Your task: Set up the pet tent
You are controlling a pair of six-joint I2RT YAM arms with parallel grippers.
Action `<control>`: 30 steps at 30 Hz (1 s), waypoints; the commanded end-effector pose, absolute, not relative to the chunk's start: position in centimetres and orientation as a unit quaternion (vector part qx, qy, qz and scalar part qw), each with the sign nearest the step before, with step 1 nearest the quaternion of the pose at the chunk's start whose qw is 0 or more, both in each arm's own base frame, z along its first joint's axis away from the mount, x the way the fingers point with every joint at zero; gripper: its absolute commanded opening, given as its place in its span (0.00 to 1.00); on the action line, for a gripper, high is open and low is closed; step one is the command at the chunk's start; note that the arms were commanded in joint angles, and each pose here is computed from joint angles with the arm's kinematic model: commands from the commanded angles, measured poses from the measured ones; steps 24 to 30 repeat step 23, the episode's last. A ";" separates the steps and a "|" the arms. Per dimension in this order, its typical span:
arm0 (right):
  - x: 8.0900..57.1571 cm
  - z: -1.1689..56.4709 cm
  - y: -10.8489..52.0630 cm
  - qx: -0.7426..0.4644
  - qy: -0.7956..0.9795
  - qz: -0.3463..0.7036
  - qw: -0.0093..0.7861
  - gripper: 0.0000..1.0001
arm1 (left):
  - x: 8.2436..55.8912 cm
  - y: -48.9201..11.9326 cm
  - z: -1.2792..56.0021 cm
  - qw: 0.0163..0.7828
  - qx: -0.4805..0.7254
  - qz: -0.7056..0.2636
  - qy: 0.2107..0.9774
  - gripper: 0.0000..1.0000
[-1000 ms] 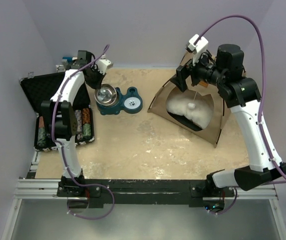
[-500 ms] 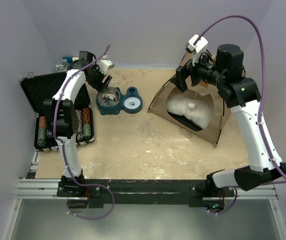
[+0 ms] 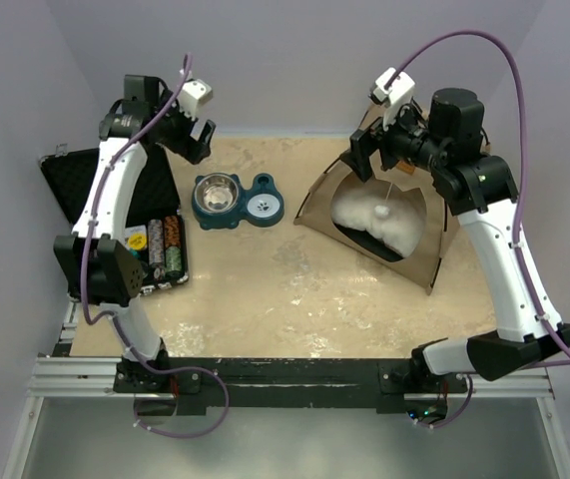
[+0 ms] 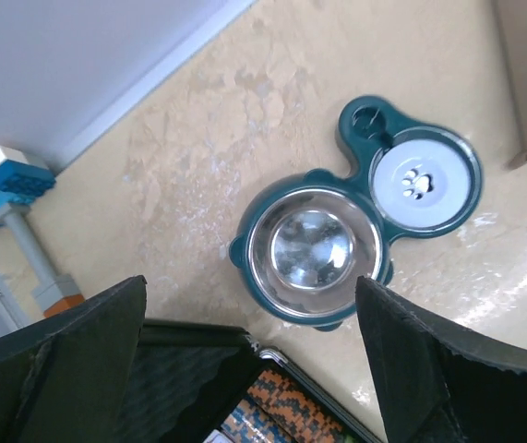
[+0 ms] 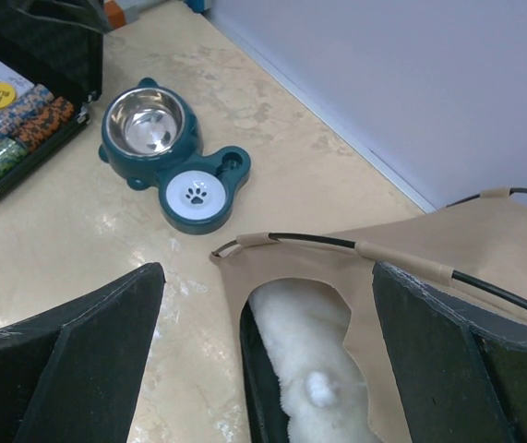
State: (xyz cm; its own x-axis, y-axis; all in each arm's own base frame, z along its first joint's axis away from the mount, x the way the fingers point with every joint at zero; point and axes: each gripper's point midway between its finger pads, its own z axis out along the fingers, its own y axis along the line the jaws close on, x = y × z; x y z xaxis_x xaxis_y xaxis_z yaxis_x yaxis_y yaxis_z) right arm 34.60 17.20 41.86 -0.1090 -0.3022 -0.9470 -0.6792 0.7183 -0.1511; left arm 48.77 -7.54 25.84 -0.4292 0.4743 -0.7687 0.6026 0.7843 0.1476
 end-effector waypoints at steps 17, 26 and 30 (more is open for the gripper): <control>33.1 39.7 10.8 -0.166 0.724 0.072 0.666 0.99 | 33.6 -5.6 29.1 0.488 0.182 -0.050 0.852 1.00; 30.5 40.2 9.8 -0.144 0.708 0.081 0.686 0.99 | 32.8 -4.8 29.5 0.507 0.167 -0.030 0.845 1.00; 30.5 40.2 9.8 -0.144 0.708 0.081 0.686 0.99 | 32.8 -4.8 29.5 0.507 0.167 -0.030 0.845 1.00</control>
